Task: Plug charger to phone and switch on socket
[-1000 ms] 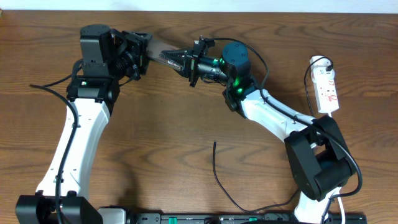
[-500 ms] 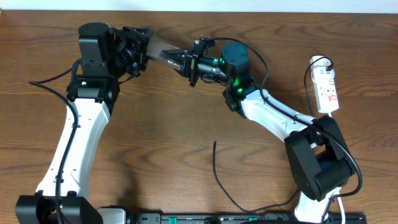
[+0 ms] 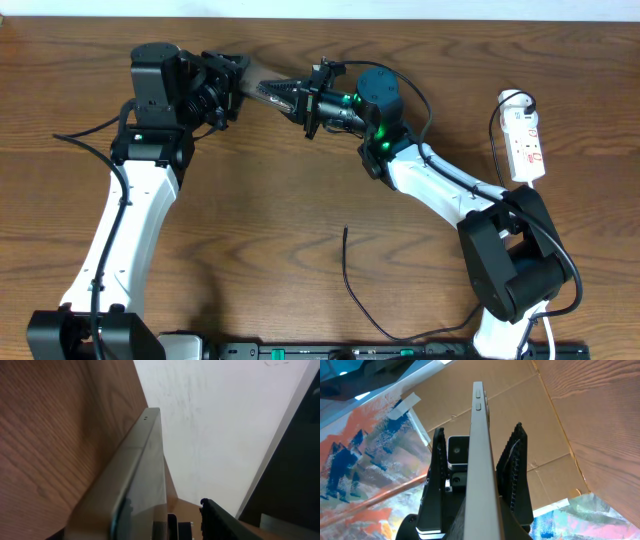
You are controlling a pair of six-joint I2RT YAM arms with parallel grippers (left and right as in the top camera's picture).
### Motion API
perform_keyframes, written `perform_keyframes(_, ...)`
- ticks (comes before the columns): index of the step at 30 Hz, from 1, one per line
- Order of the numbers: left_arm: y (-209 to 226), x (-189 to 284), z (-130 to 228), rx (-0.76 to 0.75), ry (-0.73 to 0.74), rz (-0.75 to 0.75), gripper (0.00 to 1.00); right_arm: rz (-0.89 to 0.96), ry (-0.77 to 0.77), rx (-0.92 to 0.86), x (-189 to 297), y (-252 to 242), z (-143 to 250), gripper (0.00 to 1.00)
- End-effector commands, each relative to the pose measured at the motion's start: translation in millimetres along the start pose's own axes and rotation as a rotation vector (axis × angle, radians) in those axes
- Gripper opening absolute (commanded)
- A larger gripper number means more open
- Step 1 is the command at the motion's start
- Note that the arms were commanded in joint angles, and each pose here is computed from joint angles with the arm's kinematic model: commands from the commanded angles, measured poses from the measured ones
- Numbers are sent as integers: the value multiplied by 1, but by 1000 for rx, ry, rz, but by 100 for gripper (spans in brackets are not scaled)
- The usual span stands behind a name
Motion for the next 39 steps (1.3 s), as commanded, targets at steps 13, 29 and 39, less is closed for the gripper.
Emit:
perform_keyframes(13,2,-3,2,-10,14,1,34,-26,10,15,-3,9,6,1)
perform_keyframes(29,2,-3,-1,-14,-7,-4,19,-24,14,15,-3,9,7,2)
perform_keyframes(39,3,-3,-2,-14,-15,-6,19,-28,12,17,-3,9,7,2)
Point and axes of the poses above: each gripper's point midway between its finger pads, its own x axis back along the fingers, its own y axis along the line the jaws close on, z = x × y, the point moved 5 cm from there along x, back along the fingers, and after that the axes turned 1 degree about -x, right-handed, at the moved point
